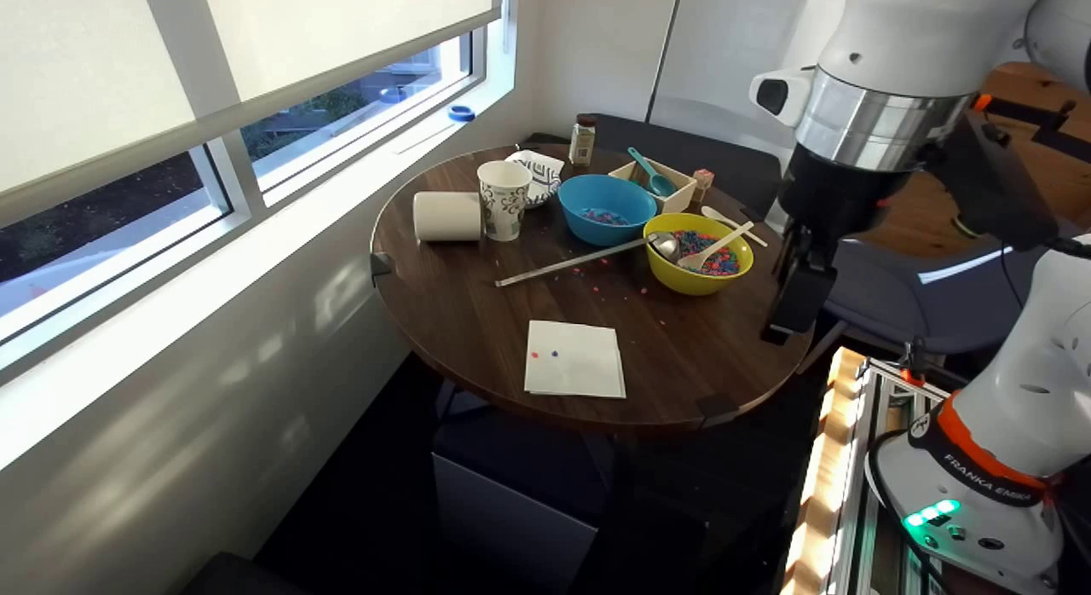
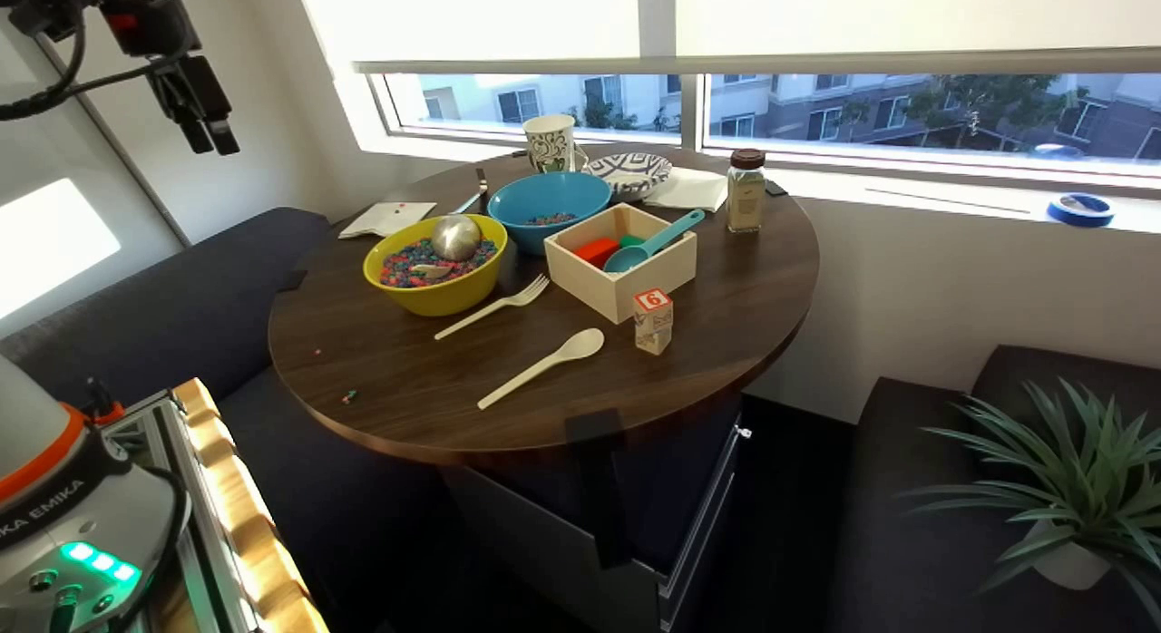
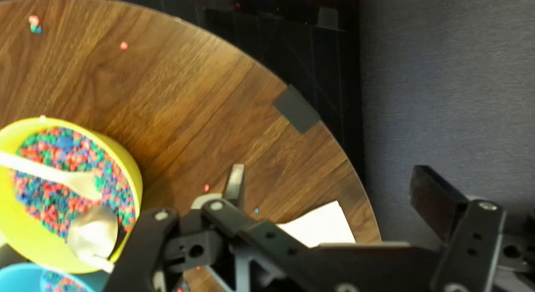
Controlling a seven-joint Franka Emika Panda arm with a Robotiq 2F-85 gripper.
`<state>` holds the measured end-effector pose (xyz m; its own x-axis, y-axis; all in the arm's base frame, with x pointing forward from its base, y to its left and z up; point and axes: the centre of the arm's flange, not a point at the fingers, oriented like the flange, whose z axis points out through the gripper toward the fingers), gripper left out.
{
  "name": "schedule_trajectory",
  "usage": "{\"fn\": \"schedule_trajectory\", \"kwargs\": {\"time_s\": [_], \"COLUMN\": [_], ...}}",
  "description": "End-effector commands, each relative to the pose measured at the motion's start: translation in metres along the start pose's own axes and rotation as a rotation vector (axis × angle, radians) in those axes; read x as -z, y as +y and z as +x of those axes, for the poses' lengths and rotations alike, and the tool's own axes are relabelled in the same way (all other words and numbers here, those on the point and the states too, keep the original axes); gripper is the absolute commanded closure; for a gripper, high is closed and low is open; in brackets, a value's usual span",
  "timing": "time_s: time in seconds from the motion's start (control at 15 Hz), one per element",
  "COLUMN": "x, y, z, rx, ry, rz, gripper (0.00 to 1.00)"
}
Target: Pick up the blue piece on the napkin and put it in the blue bowl
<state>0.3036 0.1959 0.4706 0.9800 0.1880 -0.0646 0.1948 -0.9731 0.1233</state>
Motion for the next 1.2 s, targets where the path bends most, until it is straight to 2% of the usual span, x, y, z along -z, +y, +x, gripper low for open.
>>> {"fn": "schedule_trajectory", "kwargs": {"time_s": [0.0, 0.13, 0.33, 0.53, 0.87, 0.93, 1.0, 1.07, 1.13], "x": [-0.008, -0.019, -0.045, -0.076, -0.113, -0.118, -0.122, -0.127, -0.13], "y": [0.0, -0.002, -0.008, -0.009, -0.002, -0.002, -0.003, -0.004, -0.005], "z": [0.058, 0.084, 0.113, 0.132, 0.153, 0.157, 0.16, 0.163, 0.166], "rx": [0.18, 0.271, 0.361, 0.398, 0.422, 0.422, 0.425, 0.43, 0.43], "ry": [0.098, 0.164, 0.231, 0.23, 0.186, 0.179, 0.172, 0.165, 0.156], "rz": [-0.054, -0.058, 0.002, 0.073, 0.104, 0.109, 0.113, 0.121, 0.121], "gripper": [0.0, 0.0, 0.0, 0.0, 0.0, 0.04, 0.12, 0.24, 0.31]}}
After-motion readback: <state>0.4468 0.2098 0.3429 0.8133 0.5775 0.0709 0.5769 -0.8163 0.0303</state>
